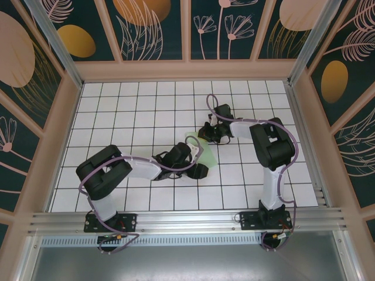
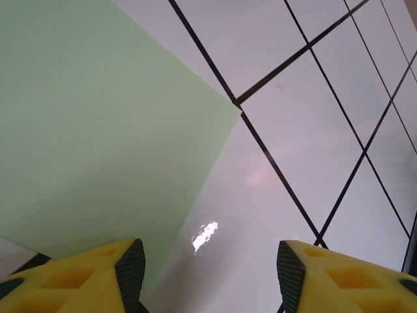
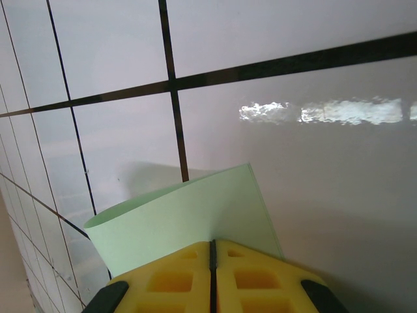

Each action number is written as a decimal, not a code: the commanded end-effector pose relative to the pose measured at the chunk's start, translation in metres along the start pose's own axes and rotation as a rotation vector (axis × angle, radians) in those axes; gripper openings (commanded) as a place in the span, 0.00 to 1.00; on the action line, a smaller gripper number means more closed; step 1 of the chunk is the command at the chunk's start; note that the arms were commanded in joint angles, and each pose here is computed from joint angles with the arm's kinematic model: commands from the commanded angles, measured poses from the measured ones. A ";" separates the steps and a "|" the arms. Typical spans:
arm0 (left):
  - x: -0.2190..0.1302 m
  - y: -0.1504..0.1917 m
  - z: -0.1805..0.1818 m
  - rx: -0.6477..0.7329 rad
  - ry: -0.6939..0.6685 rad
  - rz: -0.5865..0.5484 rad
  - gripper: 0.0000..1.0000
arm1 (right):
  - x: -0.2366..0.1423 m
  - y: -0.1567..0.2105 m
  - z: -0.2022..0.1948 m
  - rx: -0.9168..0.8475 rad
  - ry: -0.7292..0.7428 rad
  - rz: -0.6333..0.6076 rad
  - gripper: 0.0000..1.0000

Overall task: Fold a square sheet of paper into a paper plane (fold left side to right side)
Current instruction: First fold the square sheet of paper in half at the center of the table.

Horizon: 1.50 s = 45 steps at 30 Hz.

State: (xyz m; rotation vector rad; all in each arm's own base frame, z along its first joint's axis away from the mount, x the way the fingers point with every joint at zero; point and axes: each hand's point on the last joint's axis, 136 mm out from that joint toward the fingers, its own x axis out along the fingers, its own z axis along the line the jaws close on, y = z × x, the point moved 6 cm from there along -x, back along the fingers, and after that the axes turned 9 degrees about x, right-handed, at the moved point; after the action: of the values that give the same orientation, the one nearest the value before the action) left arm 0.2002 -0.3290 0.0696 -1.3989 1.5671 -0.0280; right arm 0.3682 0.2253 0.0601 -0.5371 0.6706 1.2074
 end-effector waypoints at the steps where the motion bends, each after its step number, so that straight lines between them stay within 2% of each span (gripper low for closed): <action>1: 0.000 0.044 0.001 -0.080 -0.004 0.157 0.59 | 0.018 0.015 -0.036 0.070 0.129 0.034 0.11; 14: -0.012 0.044 -0.002 -0.094 -0.008 0.135 0.60 | 0.019 0.015 -0.035 0.069 0.125 0.035 0.11; 21: -0.030 -0.011 -0.021 -0.045 -0.029 0.000 0.64 | 0.019 0.015 -0.034 0.067 0.127 0.037 0.11; 26: -0.033 -0.036 -0.007 -0.046 -0.093 -0.034 0.64 | 0.019 0.015 -0.032 0.063 0.125 0.037 0.11; 31: -0.018 -0.047 0.011 -0.026 -0.137 -0.001 0.64 | 0.018 0.014 -0.031 0.059 0.123 0.036 0.11; 36: 0.000 -0.049 0.019 -0.014 -0.124 0.020 0.64 | 0.019 0.015 -0.031 0.059 0.122 0.039 0.11; 45: 0.013 -0.021 0.023 -0.008 -0.098 0.109 0.62 | 0.019 0.015 -0.030 0.058 0.120 0.040 0.12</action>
State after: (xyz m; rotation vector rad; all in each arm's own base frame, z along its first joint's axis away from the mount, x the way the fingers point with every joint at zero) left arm 0.2444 -0.3343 0.0728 -1.3631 1.5089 0.1102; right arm 0.3682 0.2256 0.0602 -0.5285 0.6765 1.2034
